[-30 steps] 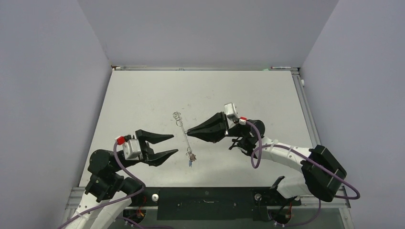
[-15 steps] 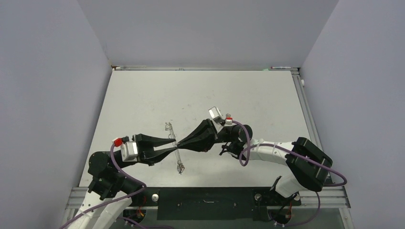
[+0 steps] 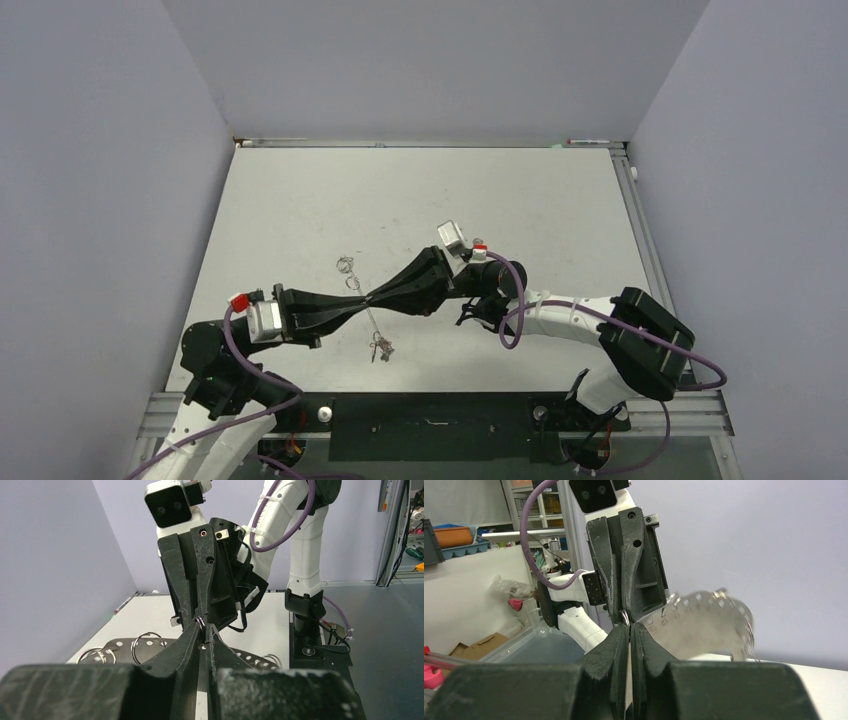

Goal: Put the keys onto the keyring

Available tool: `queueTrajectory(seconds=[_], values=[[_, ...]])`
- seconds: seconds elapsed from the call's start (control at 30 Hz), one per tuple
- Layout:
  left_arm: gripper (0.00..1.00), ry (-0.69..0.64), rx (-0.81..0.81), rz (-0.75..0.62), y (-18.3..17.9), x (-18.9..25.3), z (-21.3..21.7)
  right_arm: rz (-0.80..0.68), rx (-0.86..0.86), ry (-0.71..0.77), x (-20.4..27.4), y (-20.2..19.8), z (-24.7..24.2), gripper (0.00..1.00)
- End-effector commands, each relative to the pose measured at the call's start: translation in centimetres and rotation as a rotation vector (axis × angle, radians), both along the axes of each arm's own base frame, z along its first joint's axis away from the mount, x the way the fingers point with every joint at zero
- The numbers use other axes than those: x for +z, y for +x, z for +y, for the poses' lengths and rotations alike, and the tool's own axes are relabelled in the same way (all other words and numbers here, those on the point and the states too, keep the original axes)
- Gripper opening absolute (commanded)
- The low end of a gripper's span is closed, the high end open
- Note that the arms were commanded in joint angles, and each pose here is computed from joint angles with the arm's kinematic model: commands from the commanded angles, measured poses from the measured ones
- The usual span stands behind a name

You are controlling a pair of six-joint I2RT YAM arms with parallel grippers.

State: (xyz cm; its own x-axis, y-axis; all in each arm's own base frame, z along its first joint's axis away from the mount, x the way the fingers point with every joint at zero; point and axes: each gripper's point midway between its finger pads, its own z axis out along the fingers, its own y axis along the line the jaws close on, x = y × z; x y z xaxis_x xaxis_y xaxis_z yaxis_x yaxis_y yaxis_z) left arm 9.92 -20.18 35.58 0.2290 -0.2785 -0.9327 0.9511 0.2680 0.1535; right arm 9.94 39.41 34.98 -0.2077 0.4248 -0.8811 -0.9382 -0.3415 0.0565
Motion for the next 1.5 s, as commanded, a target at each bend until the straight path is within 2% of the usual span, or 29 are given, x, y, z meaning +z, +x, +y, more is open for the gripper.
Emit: queueTrajectory(seconds=[0.0, 0.3, 0.43, 0.53, 0.77, 0.9, 1.13, 1.33, 1.47], values=[[0.00, 0.013, 0.010, 0.020, 0.4, -0.3, 0.0, -0.200, 0.014, 0.335, 7.2, -3.1, -3.1, 0.05], [0.00, 0.032, 0.109, 0.059, 2.1, -0.4, 0.5, -0.222, 0.077, 0.301, 6.4, -4.2, -2.6, 0.07], [0.00, 0.053, 0.140, 0.077, 2.7, -0.6, 0.7, -0.233, 0.062, 0.218, 5.2, -3.3, -2.3, 0.31], [0.00, 0.062, 0.172, 0.082, 3.2, -0.7, 0.9, -0.256, 0.033, 0.104, 3.7, -2.1, -1.8, 0.38], [0.00, 0.075, 0.182, 0.097, 3.6, -0.9, 0.9, -0.348, -0.032, -0.102, 1.3, 0.0, -1.3, 0.41], [0.00, 0.085, 0.175, 0.101, 3.7, -1.1, 0.7, -0.429, -0.145, -0.226, 0.2, 2.1, -1.2, 0.44], [0.00, 0.096, 0.159, 0.107, 3.6, -1.3, 0.5, -0.480, -0.227, -0.413, -1.6, 4.3, -1.7, 0.42], [0.00, 0.100, 0.145, 0.115, 3.6, -1.5, 0.2, -0.484, -0.220, -0.504, -3.5, 4.9, -1.6, 0.39], [0.00, 0.101, 0.145, 0.119, 3.7, -1.5, 0.2, -0.492, -0.210, -0.490, -3.3, 4.7, -1.4, 0.33]])
